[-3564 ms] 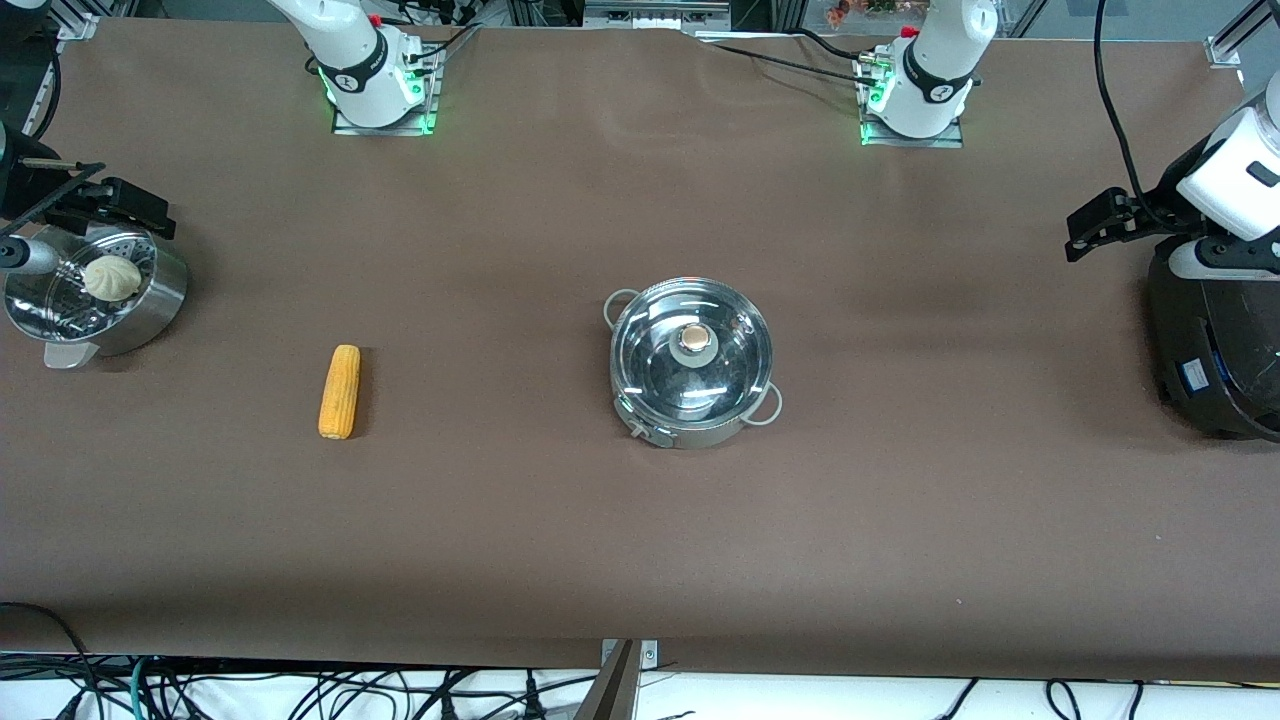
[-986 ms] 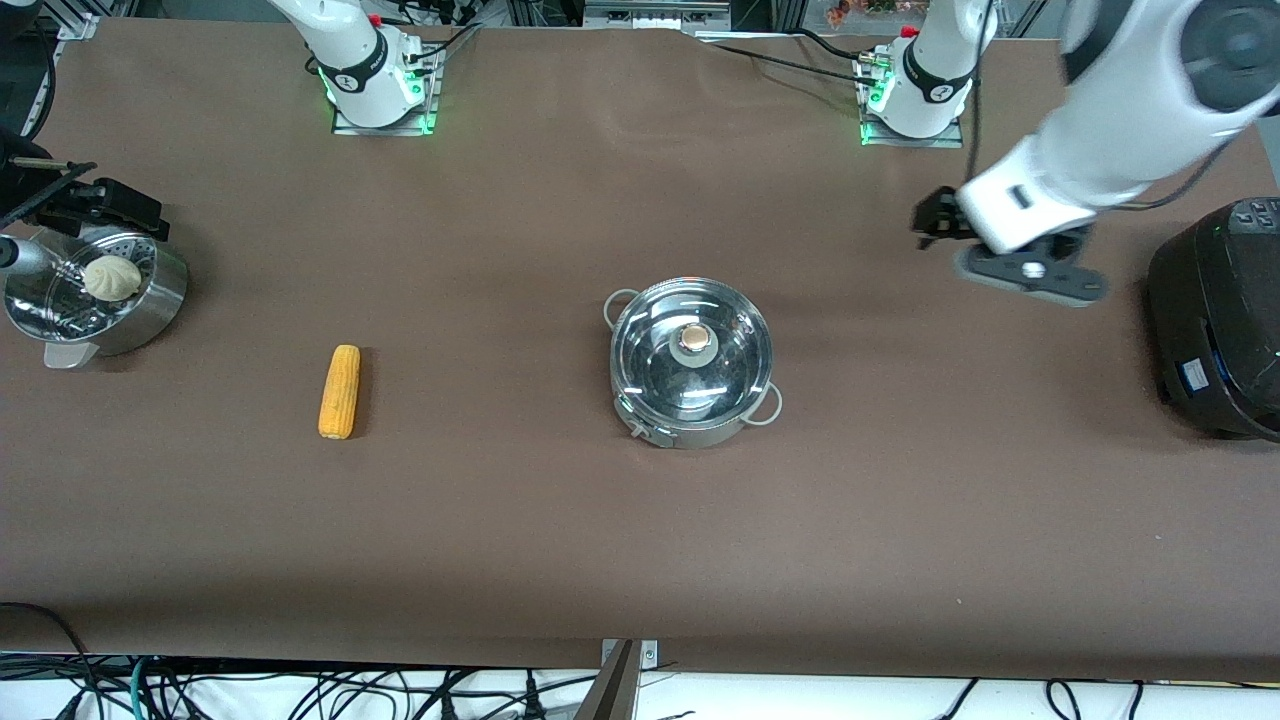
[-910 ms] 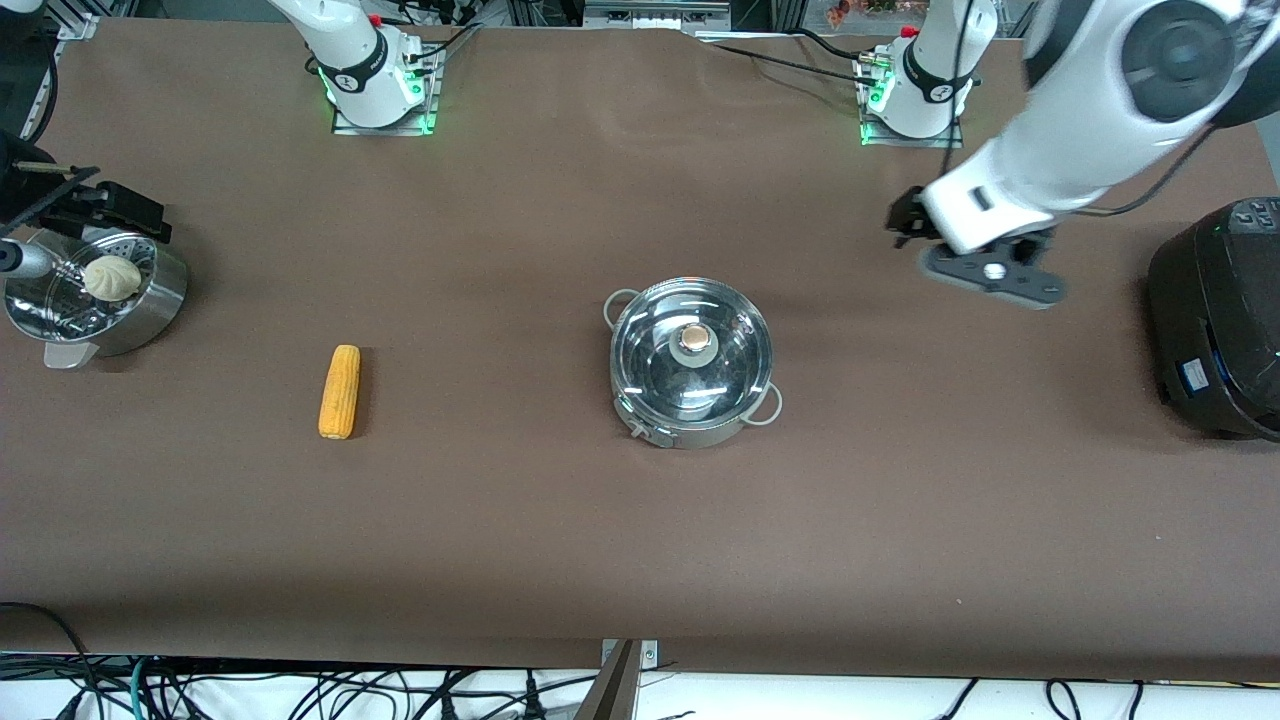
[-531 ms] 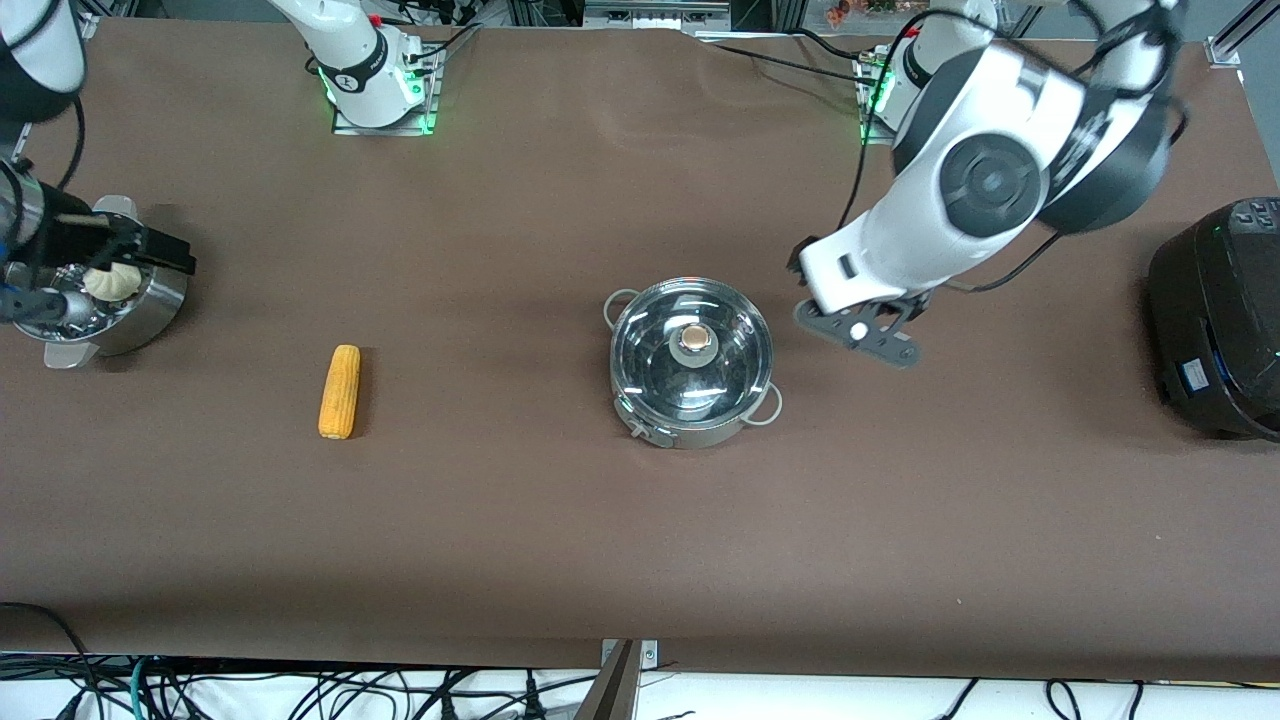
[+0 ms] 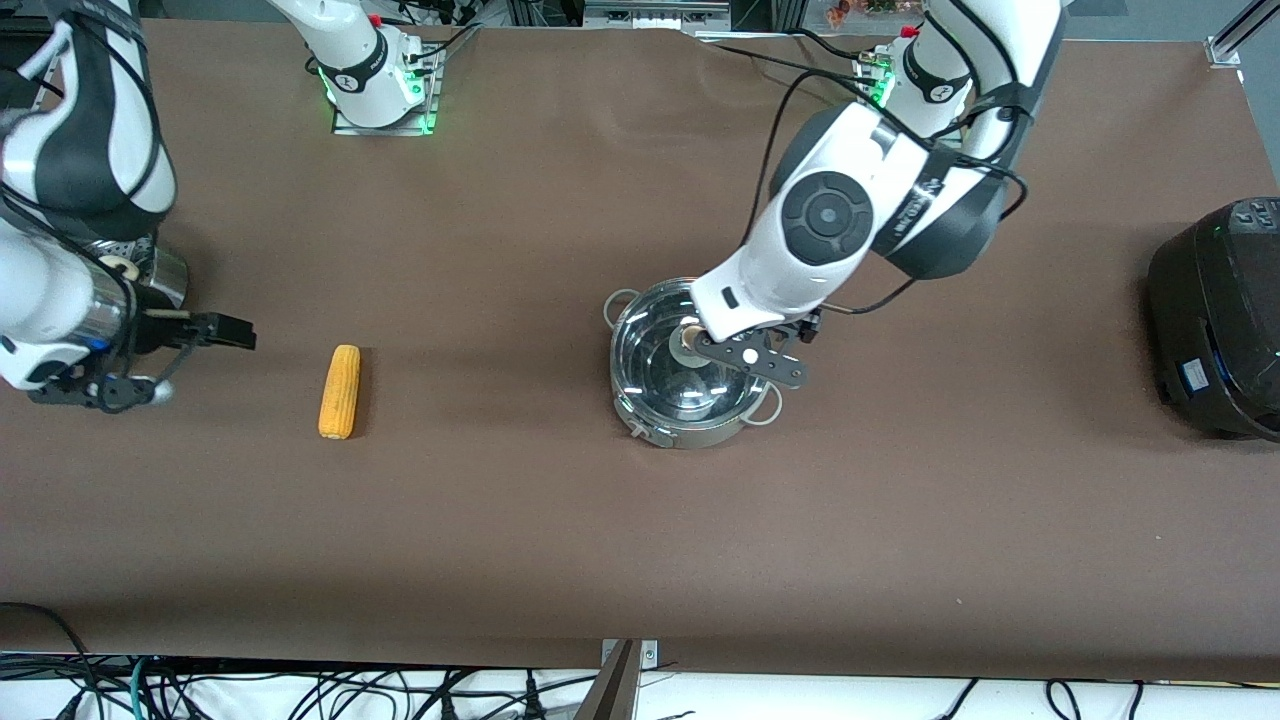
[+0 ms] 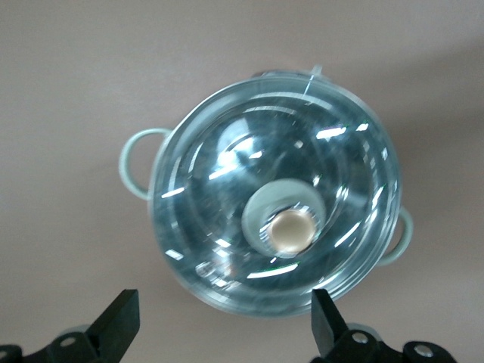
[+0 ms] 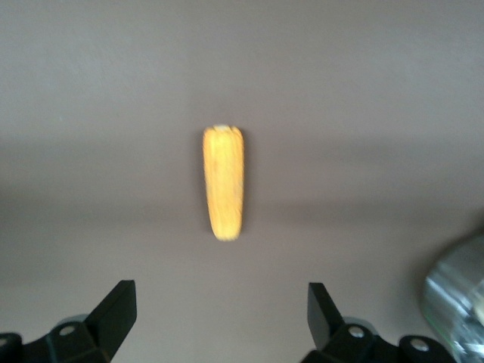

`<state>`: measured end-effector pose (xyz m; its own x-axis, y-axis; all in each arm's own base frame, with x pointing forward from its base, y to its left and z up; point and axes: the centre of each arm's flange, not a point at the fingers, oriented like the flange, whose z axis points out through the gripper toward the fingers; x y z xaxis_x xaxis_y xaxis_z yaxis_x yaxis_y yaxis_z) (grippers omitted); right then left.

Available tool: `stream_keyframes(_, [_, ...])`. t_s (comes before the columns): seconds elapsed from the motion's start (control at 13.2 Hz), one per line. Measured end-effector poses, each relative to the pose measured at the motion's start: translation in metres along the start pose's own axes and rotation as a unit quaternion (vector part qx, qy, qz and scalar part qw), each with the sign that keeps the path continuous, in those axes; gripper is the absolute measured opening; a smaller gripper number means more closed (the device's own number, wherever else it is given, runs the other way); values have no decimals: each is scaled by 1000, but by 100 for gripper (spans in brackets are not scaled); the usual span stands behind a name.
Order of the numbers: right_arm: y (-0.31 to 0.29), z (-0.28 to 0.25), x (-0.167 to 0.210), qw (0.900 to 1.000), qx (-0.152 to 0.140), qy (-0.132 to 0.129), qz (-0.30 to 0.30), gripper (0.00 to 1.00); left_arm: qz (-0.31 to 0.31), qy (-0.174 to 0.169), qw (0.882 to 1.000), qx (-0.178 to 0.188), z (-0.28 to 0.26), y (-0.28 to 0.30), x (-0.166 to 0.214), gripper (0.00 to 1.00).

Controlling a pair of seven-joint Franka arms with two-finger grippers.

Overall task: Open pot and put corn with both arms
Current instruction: 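Reach the left gripper to the lid knob while the right gripper reaches the corn, then grasp the lid knob with the left gripper while the right gripper grasps the corn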

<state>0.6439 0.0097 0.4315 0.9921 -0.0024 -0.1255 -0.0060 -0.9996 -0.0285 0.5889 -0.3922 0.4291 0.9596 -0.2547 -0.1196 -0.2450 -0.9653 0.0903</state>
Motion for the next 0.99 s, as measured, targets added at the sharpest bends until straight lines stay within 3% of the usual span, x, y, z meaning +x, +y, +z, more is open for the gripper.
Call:
stream_keyframes(0.53, [-14, 129, 24, 999, 5, 37, -6, 100, -51, 33, 998, -13, 35, 33, 12, 100])
stream_keyframes(0.76, [-20, 169, 21, 999, 7, 49, -10, 100, -51, 27, 998, -11, 55, 34, 14, 100])
stream_keyframes(0.99, [-18, 210, 19, 997, 6, 82, -9, 100, -41, 12, 999, -3, 79, 47, 9, 100])
